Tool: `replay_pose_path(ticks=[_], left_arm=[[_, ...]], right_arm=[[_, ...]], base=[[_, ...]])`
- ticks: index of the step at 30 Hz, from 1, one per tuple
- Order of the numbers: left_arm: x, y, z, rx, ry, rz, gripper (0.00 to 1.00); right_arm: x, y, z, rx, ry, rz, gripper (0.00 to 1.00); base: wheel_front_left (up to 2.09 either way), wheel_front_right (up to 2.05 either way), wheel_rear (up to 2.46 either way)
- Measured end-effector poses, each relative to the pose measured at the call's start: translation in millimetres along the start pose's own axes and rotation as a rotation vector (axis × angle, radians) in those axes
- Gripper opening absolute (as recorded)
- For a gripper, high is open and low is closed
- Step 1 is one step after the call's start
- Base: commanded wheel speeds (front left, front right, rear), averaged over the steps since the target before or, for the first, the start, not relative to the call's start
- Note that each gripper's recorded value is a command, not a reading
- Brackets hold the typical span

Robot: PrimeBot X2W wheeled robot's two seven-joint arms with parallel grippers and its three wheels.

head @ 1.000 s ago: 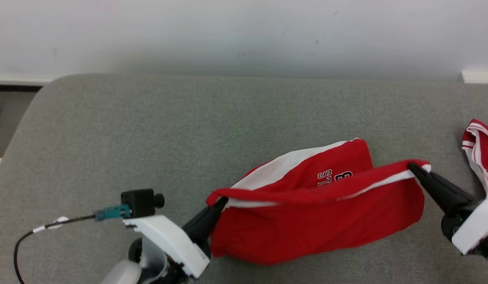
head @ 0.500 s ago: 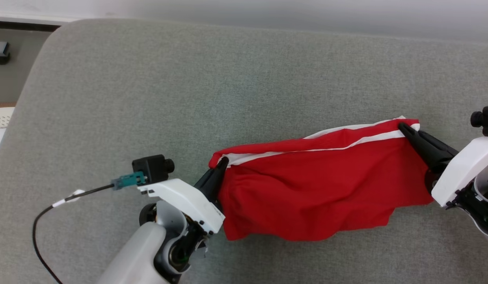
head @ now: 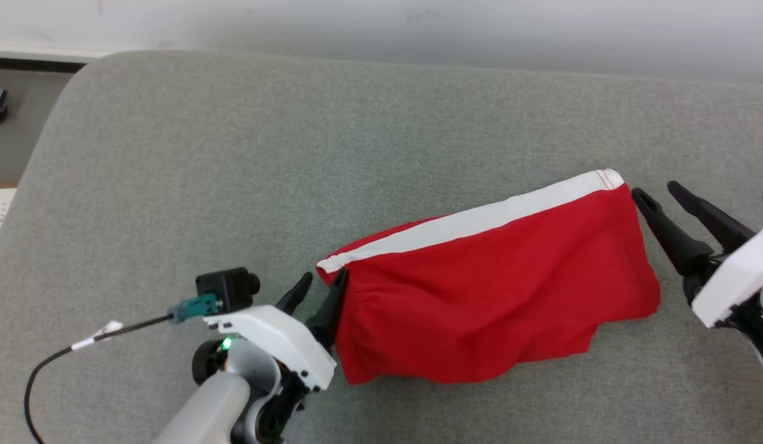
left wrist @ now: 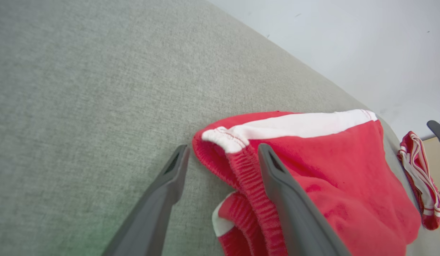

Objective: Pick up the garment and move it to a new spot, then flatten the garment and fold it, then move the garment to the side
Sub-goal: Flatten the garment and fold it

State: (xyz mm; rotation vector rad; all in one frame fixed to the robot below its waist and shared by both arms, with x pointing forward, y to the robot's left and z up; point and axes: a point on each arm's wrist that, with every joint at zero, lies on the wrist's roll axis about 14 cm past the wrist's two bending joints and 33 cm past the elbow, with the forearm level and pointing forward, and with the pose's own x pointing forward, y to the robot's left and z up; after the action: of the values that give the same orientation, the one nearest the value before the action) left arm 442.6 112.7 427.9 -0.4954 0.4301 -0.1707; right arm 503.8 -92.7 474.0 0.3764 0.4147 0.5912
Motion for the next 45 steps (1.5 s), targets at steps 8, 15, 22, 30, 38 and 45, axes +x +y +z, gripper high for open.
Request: replay_pose_path(ticks=[8, 15, 22, 30, 38, 45], left_arm=[[-21, 1, 29, 0.211, -0.171, 0.043, 1.0], [-39, -4, 59, 0.342, -0.396, 0.104, 1.0], [-50, -4, 72, 0.344, -0.483, 0.151, 1.0], [-64, 8, 58, 0.347, -0.47, 0.192, 1.0], [-61, 10, 50, 0.352, -0.453, 0.187, 1.0], [-62, 6, 41, 0.372, -0.434, 0.164, 1.0]], right_arm=[[-37, -26, -21, -0.124, 0.129, -0.074, 1.0], [-29, -29, -44, -0.007, 0.226, -0.069, 1.0], [-9, -42, -64, 0.037, 0.367, -0.084, 1.0], [18, -15, -77, 0.153, 0.446, 0.006, 1.0], [28, 8, -79, 0.196, 0.419, 0.068, 0.0], [12, 5, -67, 0.245, 0.316, 0.032, 0.0]], base=[[0.0, 0.0, 0.0], [0.0, 0.0, 0.0], [0.0, 0.0, 0.0], [0.0, 0.0, 0.0], [0.0, 0.0, 0.0], [0.0, 0.0, 0.0]])
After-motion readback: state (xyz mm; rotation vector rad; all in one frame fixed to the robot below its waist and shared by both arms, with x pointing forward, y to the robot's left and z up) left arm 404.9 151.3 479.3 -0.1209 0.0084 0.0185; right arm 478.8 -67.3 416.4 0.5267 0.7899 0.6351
